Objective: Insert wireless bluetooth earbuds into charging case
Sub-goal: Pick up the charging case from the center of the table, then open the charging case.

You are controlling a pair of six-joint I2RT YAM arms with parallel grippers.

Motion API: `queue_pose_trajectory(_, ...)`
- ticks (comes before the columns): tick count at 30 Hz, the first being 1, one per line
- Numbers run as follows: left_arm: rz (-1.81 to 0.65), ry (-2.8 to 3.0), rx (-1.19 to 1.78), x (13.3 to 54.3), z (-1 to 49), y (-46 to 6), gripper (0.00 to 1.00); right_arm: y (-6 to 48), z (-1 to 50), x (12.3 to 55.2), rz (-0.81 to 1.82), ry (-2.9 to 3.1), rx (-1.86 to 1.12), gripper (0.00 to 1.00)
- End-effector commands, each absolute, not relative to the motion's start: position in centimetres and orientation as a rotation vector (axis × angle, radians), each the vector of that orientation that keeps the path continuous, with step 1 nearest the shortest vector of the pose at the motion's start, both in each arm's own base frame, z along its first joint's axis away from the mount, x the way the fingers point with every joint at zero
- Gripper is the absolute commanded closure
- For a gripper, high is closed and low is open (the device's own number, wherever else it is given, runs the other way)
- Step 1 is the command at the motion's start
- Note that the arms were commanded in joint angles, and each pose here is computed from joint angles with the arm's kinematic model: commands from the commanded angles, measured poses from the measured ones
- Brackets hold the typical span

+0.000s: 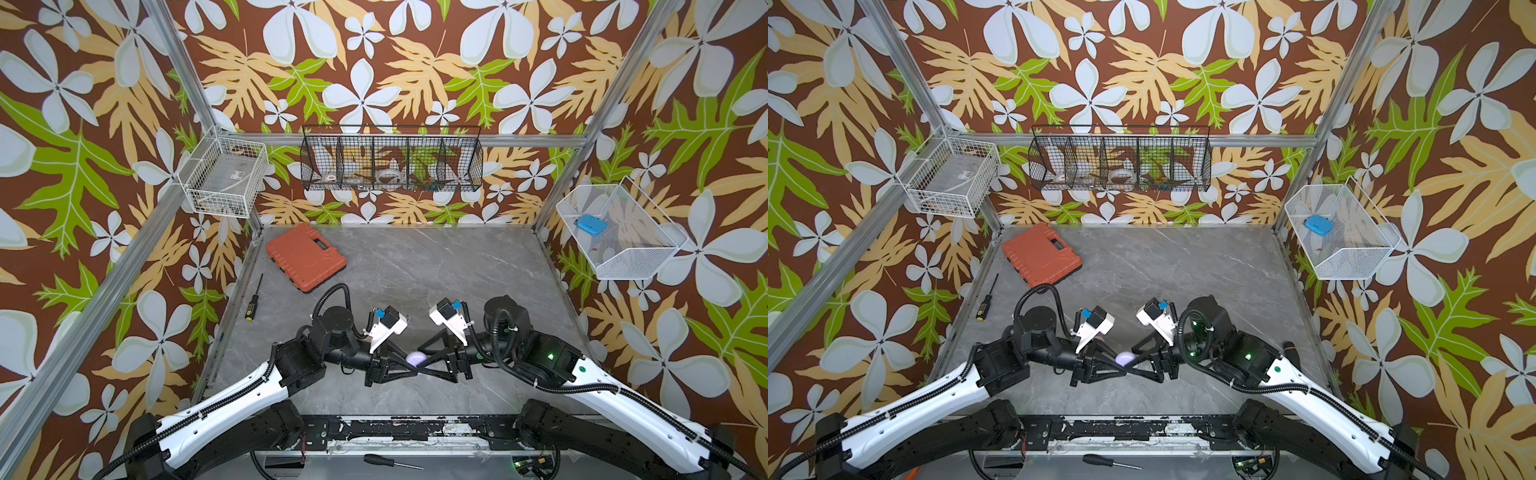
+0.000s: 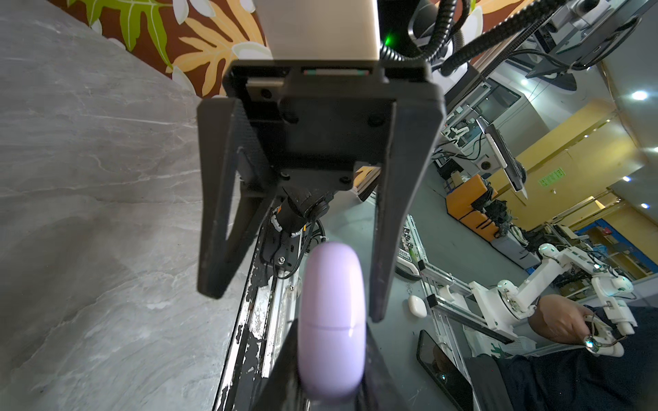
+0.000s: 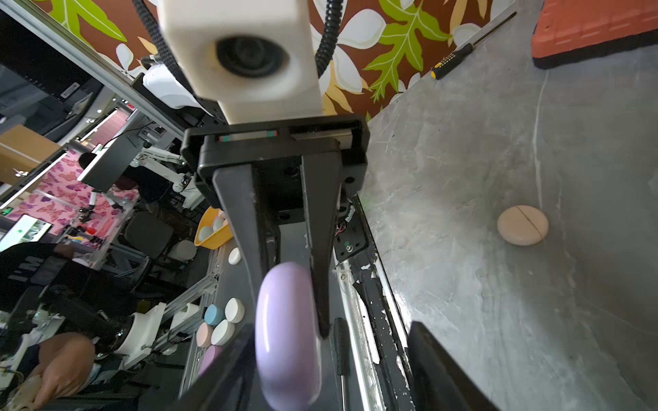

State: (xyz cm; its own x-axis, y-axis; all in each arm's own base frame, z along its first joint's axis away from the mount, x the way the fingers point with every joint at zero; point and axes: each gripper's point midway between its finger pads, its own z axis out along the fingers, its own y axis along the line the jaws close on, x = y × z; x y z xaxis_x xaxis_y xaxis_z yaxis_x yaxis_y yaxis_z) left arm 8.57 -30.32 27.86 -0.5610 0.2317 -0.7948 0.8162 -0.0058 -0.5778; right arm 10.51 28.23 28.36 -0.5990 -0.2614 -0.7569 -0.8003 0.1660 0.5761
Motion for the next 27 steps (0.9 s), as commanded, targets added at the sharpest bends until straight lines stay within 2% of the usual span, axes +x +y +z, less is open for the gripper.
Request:
queue_pose_trajectory(1, -1.563, 1.735, 1.091, 9.1, 28.6, -30.4, 1.00, 27.5, 28.7, 11.5, 1.322, 1.948, -0.970, 0.16)
queue_pose_trajectory(5, -1.481, 1.728, 1.033, 10.2, 28.3, -30.1, 1.00, 26.6, 30.0, 11.7, 1.272, 1.894, -0.952, 0.06)
queue_pose_trajectory(11, -1.434, 1.495, 0.976, 10.2, 29.2, -28.7, 1.00, 26.0, 31.6, 11.1, 1.282, 1.769, -0.947, 0.00)
queue_pose_trajectory(19, -1.349, 1.274, 0.961, 9.6, 29.0, -27.0, 1.00, 26.0, 30.8, 11.7, 1.217, 1.699, -0.904, 0.00)
queue_pose_trajectory(27, -1.317, 1.313, 0.997, 9.6, 26.9, -27.1, 1.00, 28.3, 29.0, 11.4, 0.998, 1.715, -0.982, 0.00)
